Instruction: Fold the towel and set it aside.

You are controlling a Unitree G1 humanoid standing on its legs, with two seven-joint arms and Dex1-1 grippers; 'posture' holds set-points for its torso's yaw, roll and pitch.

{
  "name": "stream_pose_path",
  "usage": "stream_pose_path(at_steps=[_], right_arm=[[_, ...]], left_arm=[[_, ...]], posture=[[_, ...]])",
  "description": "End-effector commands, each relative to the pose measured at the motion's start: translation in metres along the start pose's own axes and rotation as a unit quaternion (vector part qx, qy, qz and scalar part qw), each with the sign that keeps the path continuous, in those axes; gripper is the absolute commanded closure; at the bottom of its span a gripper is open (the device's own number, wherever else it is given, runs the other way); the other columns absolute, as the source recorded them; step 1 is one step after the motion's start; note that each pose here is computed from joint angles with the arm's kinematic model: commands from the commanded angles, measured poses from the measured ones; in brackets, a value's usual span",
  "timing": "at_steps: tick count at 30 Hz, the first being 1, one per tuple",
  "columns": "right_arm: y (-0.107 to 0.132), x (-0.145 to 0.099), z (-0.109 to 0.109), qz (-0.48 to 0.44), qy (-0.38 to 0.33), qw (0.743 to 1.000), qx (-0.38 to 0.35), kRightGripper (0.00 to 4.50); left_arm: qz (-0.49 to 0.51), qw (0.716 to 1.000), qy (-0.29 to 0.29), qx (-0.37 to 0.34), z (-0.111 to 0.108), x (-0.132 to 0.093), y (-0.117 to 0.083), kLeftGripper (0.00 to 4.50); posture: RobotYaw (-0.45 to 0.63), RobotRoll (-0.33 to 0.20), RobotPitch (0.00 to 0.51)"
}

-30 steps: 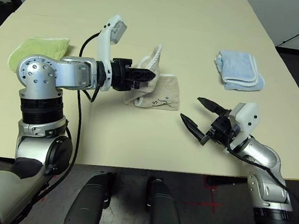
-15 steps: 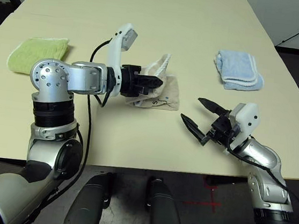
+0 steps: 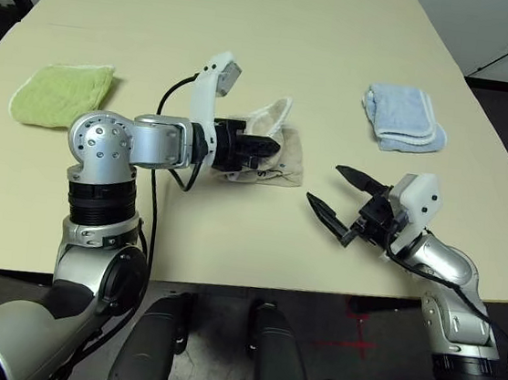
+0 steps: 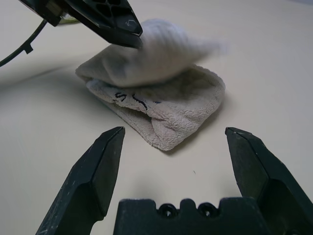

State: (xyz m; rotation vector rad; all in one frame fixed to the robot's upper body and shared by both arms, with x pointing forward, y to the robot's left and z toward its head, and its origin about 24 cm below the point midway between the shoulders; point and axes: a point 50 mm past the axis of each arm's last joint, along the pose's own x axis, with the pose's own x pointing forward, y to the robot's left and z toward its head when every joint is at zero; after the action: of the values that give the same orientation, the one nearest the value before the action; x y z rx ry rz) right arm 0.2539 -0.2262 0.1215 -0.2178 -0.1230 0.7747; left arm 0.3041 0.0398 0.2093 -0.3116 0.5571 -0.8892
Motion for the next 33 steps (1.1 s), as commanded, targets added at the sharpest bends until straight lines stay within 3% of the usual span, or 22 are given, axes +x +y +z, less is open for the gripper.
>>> stream_pose_path(at_steps=[1,4,9,17,23,26,33], right_arm=[[-0.002,-0.007,0.002,-0.008,0.003,1.000,-0.001,0.00],[-0.003,-0.007,0.001,-0.010,0.004,1.000,0.000,0.00],[-0.004,-0.004,0.010,-0.020,-0.017,1.000,0.007,0.00],[0.009,0.036,0.041,-0.024,-0.088,0.992,0.083,0.00],[0.010,0.064,0.047,-0.040,-0.086,0.990,0.103,0.00],[0.005,0.074,0.048,-0.065,-0.086,0.990,0.096,0.65],[0.009,0.081,0.046,-0.061,-0.083,0.991,0.080,3.33]], left_arm=[[-0.012,1.000,0.001,-0.014,-0.004,0.004,-0.003,1.16],[-0.020,1.000,-0.008,-0.021,-0.003,0.003,-0.004,0.06],[-0.036,0.998,-0.047,-0.020,0.011,-0.012,0.000,0.02],[0.019,0.992,-0.124,0.017,0.032,-0.045,0.030,0.02],[0.077,0.981,-0.152,0.093,0.026,-0.055,0.042,0.02],[0.076,0.975,-0.154,0.142,0.017,-0.057,0.041,0.00],[0.051,0.961,-0.144,0.229,-0.001,-0.055,0.039,0.00]], posture=[[0.07,0.000,0.208],[0.08,0.000,0.213],[0.08,0.000,0.212],[0.11,0.000,0.197],[0.15,0.000,0.178],[0.15,0.000,0.167],[0.15,0.000,0.149]])
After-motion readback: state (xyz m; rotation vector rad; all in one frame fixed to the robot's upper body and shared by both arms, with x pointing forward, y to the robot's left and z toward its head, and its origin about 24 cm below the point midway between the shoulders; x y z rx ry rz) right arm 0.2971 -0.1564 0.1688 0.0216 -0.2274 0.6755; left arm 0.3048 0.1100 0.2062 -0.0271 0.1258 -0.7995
